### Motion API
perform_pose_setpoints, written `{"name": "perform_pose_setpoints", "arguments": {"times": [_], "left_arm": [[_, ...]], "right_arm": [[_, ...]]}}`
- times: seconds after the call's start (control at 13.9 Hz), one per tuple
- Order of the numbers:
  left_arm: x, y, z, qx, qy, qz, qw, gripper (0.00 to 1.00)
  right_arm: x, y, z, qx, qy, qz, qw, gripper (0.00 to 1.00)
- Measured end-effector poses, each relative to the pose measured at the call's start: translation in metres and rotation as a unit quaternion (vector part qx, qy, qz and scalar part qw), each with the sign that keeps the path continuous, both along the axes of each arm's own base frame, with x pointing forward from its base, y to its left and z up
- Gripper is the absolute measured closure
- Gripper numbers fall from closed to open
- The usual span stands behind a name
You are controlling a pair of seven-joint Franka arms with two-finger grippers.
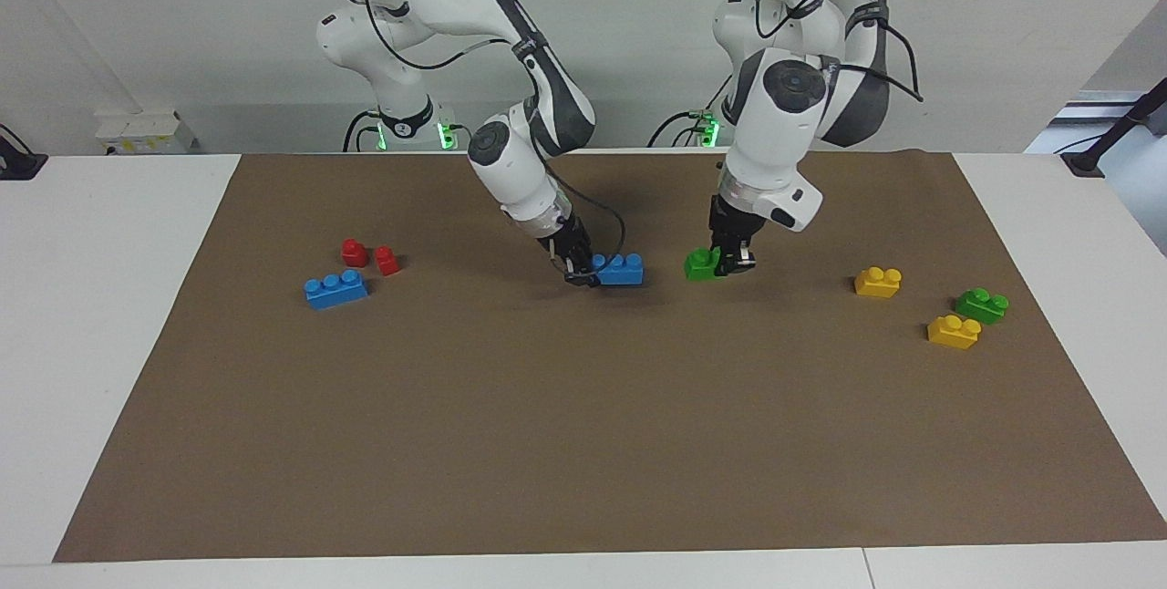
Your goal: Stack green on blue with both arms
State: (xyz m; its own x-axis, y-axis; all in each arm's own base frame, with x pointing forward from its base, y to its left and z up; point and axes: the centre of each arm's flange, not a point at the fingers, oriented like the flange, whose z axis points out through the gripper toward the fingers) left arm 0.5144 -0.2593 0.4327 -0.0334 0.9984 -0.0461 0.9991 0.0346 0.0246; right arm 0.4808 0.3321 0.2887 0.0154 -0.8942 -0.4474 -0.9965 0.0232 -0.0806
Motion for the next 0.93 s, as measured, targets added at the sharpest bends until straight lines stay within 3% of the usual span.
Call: {"name": "perform_pose_setpoints", "arguments": {"times": [0.65, 0.93], "left_arm": [[-0.073, -0.084, -0.033, -0.006, -0.011, 0.008, 1.0, 0.66], [-0.077, -0.095, -0.04, -0.004, -0.03, 0.025, 0.999, 0.66]], "right_arm": [[-0.004, -0.009, -0.014, 0.002, -0.007, 0.003, 1.0, 0.65], [-0.006, -0.007, -0.017, 0.0, -0.011, 0.003, 1.0, 0.65]]}}
